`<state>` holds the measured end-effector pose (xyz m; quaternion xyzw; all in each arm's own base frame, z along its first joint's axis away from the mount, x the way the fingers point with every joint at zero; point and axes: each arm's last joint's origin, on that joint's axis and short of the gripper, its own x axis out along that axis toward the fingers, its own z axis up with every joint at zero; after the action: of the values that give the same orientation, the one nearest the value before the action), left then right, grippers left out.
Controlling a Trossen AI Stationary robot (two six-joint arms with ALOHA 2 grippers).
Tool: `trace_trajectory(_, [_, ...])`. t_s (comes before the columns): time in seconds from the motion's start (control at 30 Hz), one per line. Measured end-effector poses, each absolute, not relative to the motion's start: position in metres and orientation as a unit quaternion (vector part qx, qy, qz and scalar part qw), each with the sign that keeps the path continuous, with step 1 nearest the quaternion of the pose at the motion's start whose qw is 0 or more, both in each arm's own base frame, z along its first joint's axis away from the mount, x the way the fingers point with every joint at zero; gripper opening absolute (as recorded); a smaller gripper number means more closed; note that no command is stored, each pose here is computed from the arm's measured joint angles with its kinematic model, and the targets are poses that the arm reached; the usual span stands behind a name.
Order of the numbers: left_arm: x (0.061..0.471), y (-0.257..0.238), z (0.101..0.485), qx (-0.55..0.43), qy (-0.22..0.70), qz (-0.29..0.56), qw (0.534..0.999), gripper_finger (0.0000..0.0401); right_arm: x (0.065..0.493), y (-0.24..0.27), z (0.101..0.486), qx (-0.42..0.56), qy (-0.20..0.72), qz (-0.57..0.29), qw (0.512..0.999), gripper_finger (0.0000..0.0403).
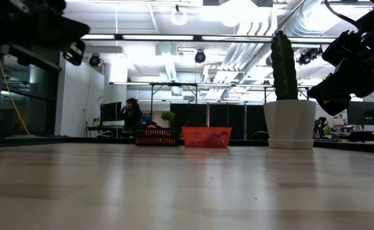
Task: Sort spring keychains into baskets
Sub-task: Return to Home Position
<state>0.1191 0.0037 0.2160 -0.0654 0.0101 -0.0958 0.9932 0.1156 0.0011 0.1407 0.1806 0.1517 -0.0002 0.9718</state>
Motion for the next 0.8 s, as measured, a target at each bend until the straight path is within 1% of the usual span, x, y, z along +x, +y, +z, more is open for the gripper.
trace_trajectory(0.13, [0.109,-0.002,0.203,-0.068,-0.001,-0.106,0.992,0.0,0.116,0.001,0.141,0.181,0.152,0.0,0.972,0.0012])
trace_trajectory(0.43, [0.09,-0.004,0.189,-0.067,0.002,-0.077,0.995,0.0,0.116,0.001,0.141,0.181,0.152,0.0,0.972,0.0012])
trace_trajectory(0.6, [0.091,-0.003,0.186,-0.05,0.012,-0.072,0.996,0.0,0.116,0.001,0.141,0.181,0.152,0.0,0.972,0.0012])
trace_trajectory(0.67, [0.09,-0.003,0.187,-0.042,0.008,-0.062,0.997,0.0,0.116,0.001,0.141,0.181,0.152,-0.001,0.972,0.0012])
trace_trajectory(0.8, [0.091,0.0,0.187,-0.028,0.01,-0.01,0.999,0.0,0.116,0.001,0.141,0.181,0.152,0.0,0.972,0.0012])
